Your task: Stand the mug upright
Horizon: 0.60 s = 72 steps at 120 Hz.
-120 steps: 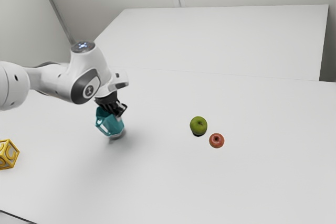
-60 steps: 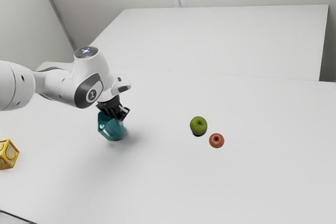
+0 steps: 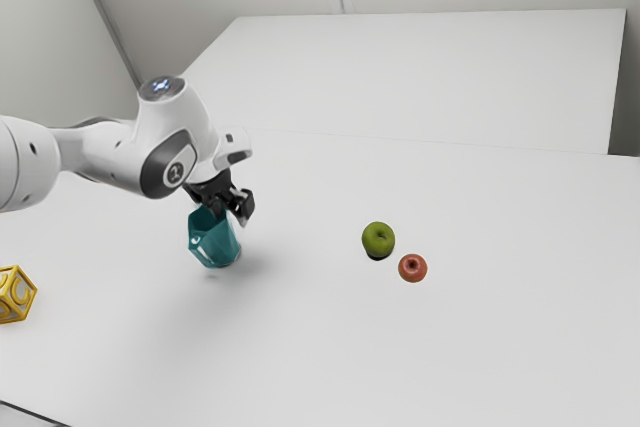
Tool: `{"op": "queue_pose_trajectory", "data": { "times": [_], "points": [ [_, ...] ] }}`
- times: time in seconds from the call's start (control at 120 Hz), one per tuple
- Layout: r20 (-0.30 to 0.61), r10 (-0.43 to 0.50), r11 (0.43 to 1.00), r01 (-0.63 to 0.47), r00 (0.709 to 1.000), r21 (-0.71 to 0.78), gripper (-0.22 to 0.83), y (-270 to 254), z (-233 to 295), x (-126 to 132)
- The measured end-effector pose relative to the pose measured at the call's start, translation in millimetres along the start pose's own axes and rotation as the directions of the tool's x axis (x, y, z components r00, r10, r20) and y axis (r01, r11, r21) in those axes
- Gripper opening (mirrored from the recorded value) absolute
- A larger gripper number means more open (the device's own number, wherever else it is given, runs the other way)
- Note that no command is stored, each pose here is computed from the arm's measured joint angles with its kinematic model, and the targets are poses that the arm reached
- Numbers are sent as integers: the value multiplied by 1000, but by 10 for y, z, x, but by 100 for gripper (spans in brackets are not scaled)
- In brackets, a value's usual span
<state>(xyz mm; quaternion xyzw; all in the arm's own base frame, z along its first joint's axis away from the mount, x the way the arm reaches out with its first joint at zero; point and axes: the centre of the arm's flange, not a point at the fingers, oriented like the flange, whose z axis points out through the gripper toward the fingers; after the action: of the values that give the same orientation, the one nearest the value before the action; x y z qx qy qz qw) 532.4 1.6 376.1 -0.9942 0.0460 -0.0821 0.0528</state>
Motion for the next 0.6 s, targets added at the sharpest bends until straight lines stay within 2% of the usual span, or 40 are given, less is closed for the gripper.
{"op": "queue_pose_trajectory", "data": {
  "times": [0.142,0.258,0.6],
  "points": [
    [-24,3,1000,-3,1000,4,40,11,-137,33],
    [-31,-21,1000,21,999,-8,48,-23,-366,171],
    [78,-81,995,85,994,-52,57,-130,-1034,458]
  ]
}}
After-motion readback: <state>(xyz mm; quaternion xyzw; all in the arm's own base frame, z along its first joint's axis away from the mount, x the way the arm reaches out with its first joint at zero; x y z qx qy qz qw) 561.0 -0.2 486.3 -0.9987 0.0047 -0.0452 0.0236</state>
